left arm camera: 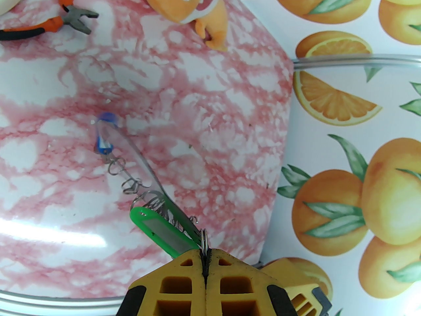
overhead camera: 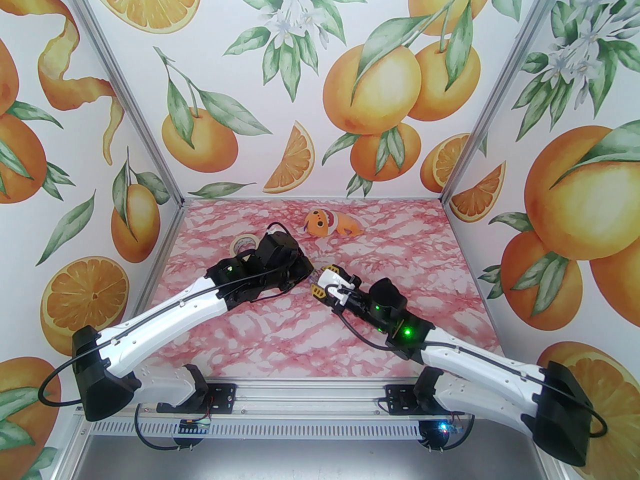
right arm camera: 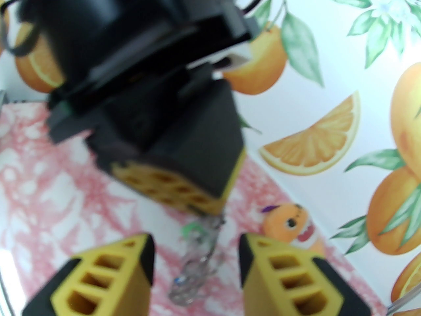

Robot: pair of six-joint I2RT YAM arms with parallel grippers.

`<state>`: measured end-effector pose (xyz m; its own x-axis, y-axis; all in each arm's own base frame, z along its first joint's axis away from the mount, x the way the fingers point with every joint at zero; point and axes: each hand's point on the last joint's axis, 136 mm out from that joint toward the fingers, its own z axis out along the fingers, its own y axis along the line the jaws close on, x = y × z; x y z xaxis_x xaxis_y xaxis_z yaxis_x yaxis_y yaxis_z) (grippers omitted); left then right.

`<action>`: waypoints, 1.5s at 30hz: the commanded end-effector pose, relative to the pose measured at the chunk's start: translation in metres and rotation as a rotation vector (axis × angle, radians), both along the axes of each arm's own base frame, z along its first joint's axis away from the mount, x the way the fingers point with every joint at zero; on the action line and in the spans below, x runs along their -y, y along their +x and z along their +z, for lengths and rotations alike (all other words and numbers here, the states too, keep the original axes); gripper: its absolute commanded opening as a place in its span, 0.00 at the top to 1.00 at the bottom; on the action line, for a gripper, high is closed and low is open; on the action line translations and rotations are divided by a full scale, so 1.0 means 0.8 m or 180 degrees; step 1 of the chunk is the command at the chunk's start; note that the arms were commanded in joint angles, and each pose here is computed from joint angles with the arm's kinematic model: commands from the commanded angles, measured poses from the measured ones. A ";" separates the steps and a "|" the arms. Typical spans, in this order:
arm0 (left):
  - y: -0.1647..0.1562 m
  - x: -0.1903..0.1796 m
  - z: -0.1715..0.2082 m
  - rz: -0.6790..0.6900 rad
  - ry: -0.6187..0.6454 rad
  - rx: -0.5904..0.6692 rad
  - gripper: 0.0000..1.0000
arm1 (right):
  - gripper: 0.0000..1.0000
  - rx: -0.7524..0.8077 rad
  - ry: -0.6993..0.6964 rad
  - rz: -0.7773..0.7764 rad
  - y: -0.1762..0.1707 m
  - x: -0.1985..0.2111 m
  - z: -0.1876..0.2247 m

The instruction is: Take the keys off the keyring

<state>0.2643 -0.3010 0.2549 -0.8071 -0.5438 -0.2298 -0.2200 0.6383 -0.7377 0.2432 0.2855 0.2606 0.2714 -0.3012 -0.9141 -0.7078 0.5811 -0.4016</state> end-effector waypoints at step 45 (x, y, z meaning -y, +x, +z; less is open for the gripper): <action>0.003 -0.005 0.072 0.0261 -0.0468 0.0208 1.00 | 0.69 0.0415 0.0335 0.0036 0.006 -0.013 0.044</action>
